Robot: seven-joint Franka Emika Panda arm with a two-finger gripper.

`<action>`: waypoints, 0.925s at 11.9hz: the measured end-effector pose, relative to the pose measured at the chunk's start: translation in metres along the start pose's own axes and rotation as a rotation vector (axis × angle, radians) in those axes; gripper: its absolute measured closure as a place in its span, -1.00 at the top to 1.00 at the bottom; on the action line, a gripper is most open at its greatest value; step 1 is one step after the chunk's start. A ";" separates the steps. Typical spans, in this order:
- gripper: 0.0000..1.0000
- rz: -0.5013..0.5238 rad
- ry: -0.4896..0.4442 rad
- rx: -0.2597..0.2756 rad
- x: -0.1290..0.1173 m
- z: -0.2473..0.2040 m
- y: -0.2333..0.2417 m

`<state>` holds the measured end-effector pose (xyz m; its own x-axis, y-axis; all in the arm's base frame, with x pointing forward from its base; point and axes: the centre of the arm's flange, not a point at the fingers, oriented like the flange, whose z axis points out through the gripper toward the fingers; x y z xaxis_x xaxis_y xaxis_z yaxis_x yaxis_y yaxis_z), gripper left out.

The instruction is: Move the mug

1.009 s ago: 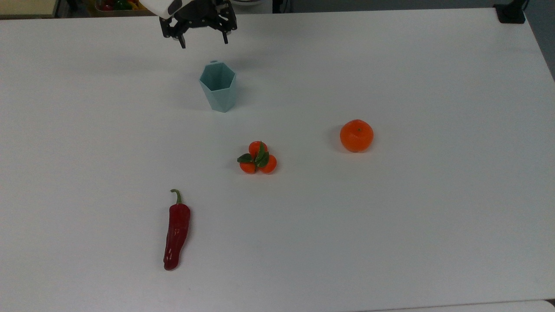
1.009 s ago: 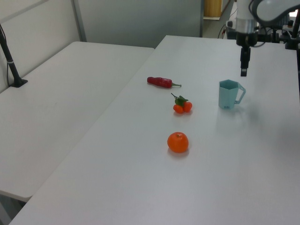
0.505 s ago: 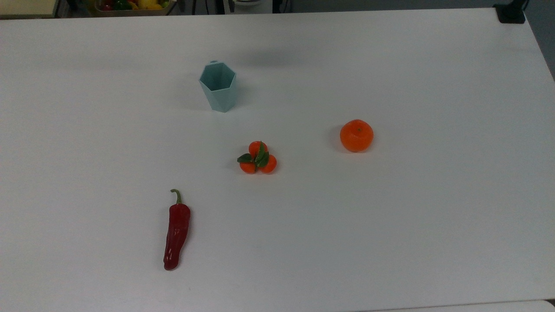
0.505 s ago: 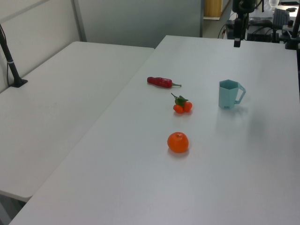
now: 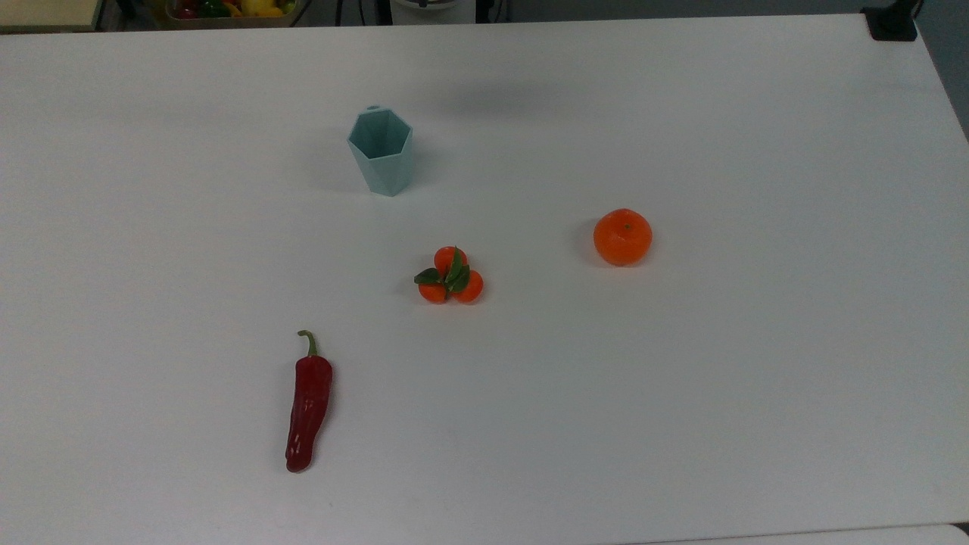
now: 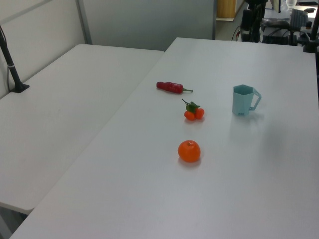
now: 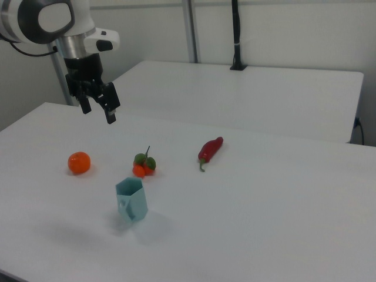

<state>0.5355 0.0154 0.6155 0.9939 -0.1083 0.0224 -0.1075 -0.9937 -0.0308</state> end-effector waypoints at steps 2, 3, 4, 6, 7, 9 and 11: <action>1.00 0.004 0.039 0.008 0.006 -0.003 0.003; 1.00 -0.004 0.057 0.011 0.010 -0.003 0.003; 1.00 -0.026 0.066 0.012 0.012 -0.002 0.004; 1.00 -0.100 0.087 0.011 0.021 0.003 0.011; 1.00 -0.120 0.093 0.009 0.026 0.006 0.018; 1.00 -0.138 0.105 0.007 0.033 0.002 0.024; 1.00 -0.145 0.116 0.006 0.036 -0.002 0.022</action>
<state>0.5691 -0.0108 0.6179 0.9893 0.0331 0.1421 0.0370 -0.9990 -0.0252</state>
